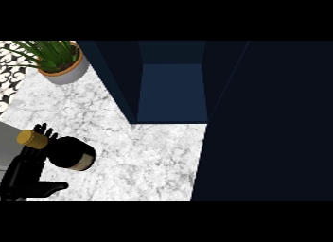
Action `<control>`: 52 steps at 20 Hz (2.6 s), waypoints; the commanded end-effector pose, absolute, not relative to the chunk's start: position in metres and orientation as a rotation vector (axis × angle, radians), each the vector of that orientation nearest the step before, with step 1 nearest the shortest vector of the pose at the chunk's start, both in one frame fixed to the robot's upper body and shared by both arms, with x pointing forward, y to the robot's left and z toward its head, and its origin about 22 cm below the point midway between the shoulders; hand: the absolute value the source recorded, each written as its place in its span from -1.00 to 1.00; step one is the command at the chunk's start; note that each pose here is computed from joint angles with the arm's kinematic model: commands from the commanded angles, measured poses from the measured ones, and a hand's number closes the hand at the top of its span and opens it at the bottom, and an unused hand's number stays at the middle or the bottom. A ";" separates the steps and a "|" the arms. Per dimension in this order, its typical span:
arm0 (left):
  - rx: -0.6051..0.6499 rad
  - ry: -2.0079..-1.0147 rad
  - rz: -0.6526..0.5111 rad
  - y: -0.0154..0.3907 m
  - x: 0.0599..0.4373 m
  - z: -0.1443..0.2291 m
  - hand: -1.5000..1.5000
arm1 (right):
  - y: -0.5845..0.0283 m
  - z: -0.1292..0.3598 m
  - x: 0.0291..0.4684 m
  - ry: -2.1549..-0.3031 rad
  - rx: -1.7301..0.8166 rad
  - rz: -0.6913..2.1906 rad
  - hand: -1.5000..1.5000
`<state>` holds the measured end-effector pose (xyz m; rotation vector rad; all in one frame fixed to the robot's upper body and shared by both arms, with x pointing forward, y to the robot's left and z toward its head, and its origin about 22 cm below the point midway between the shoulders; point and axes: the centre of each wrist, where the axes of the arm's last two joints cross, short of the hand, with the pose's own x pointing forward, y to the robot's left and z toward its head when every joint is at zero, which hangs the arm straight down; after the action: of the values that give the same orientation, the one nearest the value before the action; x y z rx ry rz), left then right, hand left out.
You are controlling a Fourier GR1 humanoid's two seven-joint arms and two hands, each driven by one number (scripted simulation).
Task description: Pick up the wine, place it into the cabinet and close the cabinet
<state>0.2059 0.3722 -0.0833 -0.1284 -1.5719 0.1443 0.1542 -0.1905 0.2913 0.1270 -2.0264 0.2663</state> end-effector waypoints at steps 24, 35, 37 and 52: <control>-0.322 -1.598 0.181 0.370 0.237 -0.126 1.00 | -0.199 0.298 0.128 -2.004 0.185 0.273 -1.00; -0.168 -1.834 -0.021 0.314 0.256 -0.125 1.00 | -0.197 0.294 0.141 -2.003 0.176 0.266 -1.00; -0.133 -1.851 -0.021 0.275 0.268 -0.120 1.00 | -0.197 0.297 0.136 -1.991 0.182 0.266 -1.00; -0.278 -1.978 -0.036 0.180 0.281 -0.029 1.00 | -0.207 0.288 0.144 -1.986 0.161 0.262 -1.00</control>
<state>0.2793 0.2043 -0.0566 -0.1879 -1.9717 -0.0334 0.1578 -0.1981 0.2910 0.1036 -2.0047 0.2183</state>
